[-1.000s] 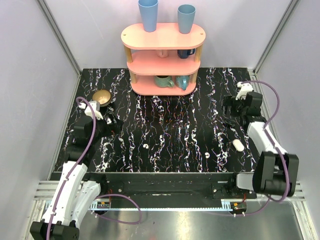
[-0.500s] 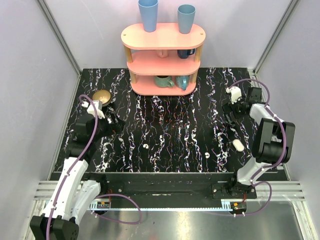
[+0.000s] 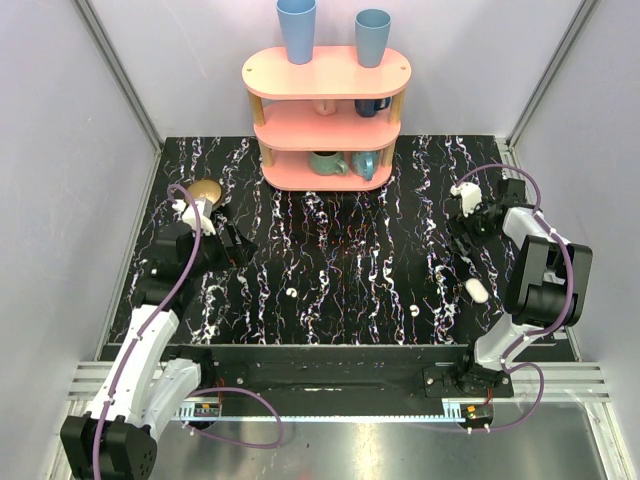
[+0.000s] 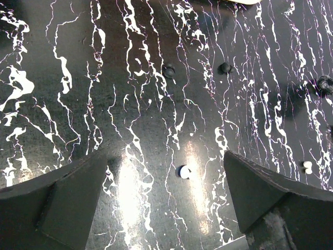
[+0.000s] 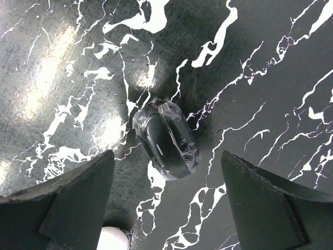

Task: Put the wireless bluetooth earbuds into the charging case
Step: Pick up the charging case from the corner of the board.

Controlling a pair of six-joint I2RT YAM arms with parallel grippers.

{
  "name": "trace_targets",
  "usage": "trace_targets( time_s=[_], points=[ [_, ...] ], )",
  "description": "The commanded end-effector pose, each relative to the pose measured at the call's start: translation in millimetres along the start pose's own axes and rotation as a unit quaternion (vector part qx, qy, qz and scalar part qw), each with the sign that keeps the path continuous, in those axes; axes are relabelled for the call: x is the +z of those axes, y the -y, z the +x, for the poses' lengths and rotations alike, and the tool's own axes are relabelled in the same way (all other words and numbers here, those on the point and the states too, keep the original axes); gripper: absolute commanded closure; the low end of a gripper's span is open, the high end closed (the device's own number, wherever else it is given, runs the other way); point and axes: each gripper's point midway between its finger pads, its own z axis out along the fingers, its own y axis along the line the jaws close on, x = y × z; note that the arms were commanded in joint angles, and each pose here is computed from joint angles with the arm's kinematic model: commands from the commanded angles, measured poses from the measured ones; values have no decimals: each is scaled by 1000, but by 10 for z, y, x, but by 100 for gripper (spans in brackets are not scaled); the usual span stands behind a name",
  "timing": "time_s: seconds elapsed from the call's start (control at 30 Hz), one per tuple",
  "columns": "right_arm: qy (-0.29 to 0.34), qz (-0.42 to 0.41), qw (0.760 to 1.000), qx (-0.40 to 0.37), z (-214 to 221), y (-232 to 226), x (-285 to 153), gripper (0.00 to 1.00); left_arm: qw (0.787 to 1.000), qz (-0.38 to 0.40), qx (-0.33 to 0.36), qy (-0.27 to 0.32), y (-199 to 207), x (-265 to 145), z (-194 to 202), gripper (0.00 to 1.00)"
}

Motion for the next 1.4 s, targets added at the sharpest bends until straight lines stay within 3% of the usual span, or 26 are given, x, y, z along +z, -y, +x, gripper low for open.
trace_targets(
  time_s=[0.0, 0.33, 0.8, 1.17, 1.37],
  points=[
    [10, 8, 999, -30, -96, 133, -41, 11, 999, 30, 16, 41, 165, -50, -288, 1],
    [30, -24, 999, -30, -195, 158, 115, 18, 999, 33, 14, 35, 166, -21, -269, 1],
    [3, -49, 999, -8, 91, -30, 256, 25, 999, 34, 11, 27, 161, 11, -240, 1],
    [-27, -22, 999, 21, 238, -15, 224, 31, 999, 38, 9, 23, 172, 18, -227, 1],
    [-31, 1, 999, 33, 236, 60, 157, 41, 999, 36, 9, 24, 167, 9, -230, 1]
  ],
)
